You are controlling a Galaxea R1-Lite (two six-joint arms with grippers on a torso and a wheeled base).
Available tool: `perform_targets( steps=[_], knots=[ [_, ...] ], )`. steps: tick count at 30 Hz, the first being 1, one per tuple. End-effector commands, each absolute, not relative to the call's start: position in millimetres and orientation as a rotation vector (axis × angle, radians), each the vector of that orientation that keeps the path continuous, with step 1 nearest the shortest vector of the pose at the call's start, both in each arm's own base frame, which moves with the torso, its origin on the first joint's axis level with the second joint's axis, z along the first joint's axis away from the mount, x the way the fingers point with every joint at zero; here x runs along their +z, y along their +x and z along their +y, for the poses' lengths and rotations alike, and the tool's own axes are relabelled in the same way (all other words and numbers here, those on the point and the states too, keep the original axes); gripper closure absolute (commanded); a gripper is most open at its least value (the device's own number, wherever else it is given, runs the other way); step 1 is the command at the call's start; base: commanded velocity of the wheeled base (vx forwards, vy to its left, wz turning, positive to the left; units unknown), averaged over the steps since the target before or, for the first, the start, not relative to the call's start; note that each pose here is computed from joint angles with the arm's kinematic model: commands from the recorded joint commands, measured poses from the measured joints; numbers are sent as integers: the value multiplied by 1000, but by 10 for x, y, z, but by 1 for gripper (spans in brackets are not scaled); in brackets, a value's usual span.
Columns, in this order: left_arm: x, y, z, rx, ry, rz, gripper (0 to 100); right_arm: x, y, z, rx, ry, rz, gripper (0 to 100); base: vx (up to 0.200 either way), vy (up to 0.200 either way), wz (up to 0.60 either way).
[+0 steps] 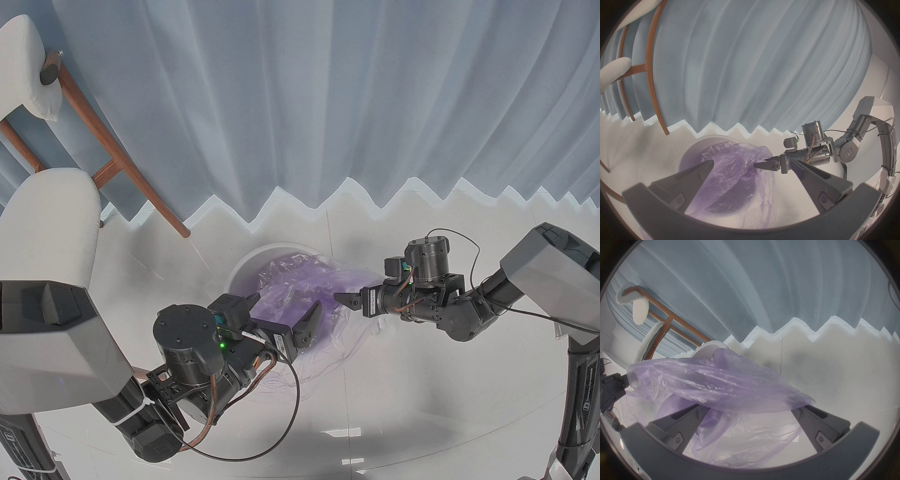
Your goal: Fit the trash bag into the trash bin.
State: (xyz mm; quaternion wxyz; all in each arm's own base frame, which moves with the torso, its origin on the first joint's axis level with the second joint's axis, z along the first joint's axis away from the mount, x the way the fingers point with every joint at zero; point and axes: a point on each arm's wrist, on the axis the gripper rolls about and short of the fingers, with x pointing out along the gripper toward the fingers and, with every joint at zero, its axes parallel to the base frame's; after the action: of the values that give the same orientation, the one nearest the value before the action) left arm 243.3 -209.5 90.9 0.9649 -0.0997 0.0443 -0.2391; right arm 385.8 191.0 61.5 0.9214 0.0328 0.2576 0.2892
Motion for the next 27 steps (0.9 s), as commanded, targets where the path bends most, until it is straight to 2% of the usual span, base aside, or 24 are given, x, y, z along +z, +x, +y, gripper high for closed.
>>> perform_targets(
  steps=[1,14,15,27],
  knots=[
    [905,2434,-2095,-483,-202,91,0,572,3912,2062,616,58,535,0,0,0,0],
    [905,2431,-2099,-485,-201,90,0,398,4044,2357,599,14,563,0,0,0,0],
    [905,2431,-2099,-485,-201,90,0,396,4066,2369,598,15,557,100,0,0,0],
    [932,2423,-2091,-485,-204,84,0,482,4074,2349,565,18,533,100,0,0,0]
  ],
)
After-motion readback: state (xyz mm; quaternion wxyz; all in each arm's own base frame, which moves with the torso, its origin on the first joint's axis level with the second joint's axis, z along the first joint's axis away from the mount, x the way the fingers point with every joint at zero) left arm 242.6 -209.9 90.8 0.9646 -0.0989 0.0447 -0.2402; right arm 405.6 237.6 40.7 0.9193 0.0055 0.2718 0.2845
